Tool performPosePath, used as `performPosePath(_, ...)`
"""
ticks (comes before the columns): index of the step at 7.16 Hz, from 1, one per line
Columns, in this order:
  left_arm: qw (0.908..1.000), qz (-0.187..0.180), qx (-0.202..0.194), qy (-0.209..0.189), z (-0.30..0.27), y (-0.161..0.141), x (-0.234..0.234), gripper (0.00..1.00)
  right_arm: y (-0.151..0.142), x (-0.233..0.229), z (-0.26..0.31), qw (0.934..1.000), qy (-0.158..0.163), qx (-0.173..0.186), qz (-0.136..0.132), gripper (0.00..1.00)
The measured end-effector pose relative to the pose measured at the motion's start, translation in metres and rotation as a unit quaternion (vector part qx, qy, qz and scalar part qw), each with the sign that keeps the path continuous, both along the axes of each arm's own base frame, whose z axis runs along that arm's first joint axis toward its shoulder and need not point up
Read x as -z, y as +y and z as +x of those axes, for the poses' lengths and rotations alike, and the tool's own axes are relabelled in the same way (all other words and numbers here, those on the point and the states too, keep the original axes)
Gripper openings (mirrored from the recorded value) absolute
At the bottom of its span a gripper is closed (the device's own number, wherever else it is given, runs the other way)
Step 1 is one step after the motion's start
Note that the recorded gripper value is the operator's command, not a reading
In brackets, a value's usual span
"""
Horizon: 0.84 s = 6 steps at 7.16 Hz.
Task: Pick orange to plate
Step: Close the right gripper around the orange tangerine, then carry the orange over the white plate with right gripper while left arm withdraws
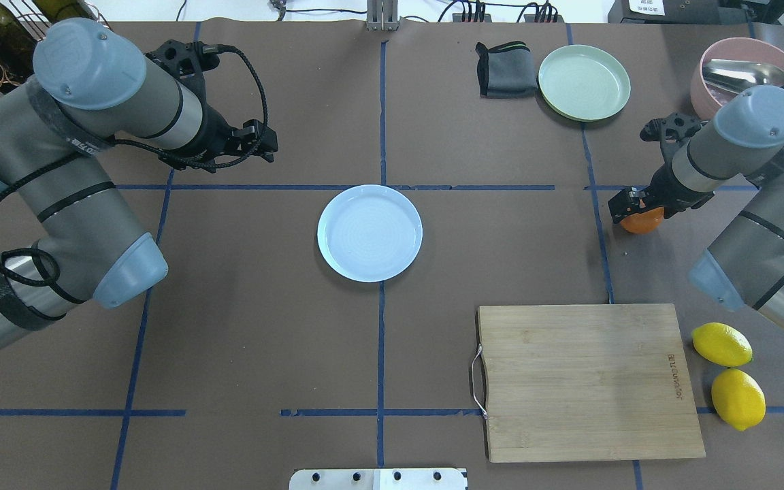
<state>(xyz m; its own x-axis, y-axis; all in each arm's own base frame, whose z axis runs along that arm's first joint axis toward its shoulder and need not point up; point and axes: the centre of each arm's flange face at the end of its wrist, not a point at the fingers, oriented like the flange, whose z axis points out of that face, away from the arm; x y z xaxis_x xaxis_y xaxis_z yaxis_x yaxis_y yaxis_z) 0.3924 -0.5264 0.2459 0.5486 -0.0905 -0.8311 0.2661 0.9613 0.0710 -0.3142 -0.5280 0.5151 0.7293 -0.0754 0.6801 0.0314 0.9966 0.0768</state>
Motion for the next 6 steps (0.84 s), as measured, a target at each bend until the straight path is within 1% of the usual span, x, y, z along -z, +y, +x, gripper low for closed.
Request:
performPosePath(3,1.0,-0.001,0.0,-0.001,0.0,-0.0001,-0.0011,1.0,-0.0035,-0.0019,0.0045,1.0,0.001,-0.004,-0.001,0.99)
performPosePath(4,1.0,-0.001,0.0,-0.001,0.0,-0.0001,-0.0013,1.0,-0.0046,-0.0022,0.0063,1.0,0.002,-0.006,-0.001,0.72)
performPosePath(5,1.0,-0.001,0.0,-0.001,0.0,-0.0001,-0.0013,1.0,-0.0053,-0.0022,0.0074,1.0,0.002,-0.007,-0.001,0.25)
performPosePath(6,1.0,-0.001,0.0,-0.001,0.0,-0.0001,-0.0013,1.0,-0.0064,-0.0015,0.0085,1.0,0.002,-0.009,-0.001,0.0)
